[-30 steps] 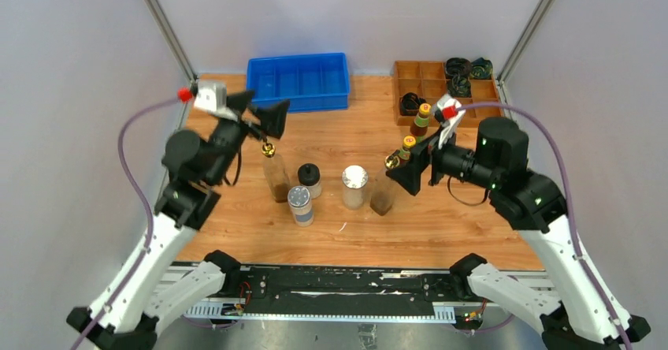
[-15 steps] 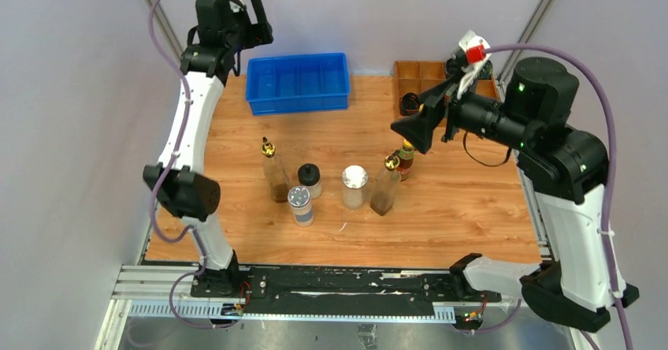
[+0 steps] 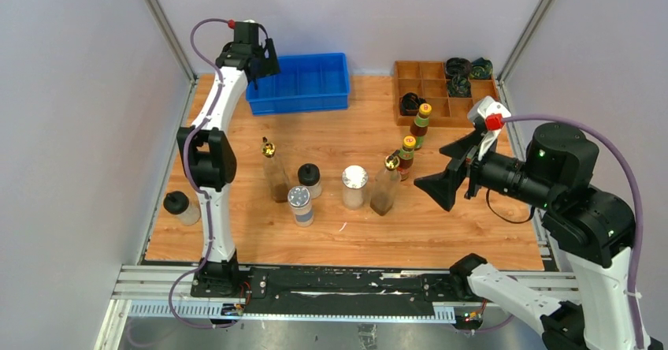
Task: Organize the condiment bottles
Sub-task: Move the storage box to the center of the board.
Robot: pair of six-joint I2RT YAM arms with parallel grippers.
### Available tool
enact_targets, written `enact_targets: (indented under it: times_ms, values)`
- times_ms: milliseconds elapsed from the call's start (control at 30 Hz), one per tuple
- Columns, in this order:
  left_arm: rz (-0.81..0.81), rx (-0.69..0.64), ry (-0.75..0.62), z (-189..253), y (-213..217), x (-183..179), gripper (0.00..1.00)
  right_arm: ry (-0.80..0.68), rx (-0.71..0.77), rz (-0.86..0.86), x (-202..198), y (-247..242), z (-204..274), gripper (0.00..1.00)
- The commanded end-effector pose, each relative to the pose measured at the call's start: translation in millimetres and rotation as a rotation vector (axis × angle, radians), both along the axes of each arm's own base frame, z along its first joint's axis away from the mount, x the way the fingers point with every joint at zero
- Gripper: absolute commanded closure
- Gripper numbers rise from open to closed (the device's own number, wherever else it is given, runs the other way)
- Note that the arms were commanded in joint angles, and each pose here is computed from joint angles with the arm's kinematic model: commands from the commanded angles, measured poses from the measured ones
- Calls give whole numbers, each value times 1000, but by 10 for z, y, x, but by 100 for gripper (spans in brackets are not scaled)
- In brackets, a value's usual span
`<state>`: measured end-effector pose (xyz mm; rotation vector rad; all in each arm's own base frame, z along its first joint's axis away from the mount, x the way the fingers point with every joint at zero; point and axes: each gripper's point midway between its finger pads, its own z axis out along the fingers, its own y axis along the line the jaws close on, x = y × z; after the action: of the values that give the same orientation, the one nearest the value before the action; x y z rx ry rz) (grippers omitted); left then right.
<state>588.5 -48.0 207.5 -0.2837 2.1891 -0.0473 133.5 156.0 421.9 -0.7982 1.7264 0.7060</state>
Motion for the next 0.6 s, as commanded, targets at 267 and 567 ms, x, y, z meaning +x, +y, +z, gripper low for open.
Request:
enact_targets:
  times_ms: [267, 567]
  values:
    - [212, 55, 50, -401, 375, 92, 7, 45, -47, -19, -165, -146, -326, 0]
    - [160, 1, 146, -987, 211, -14, 13, 60, -42, -6, -172, -116, -435, 0]
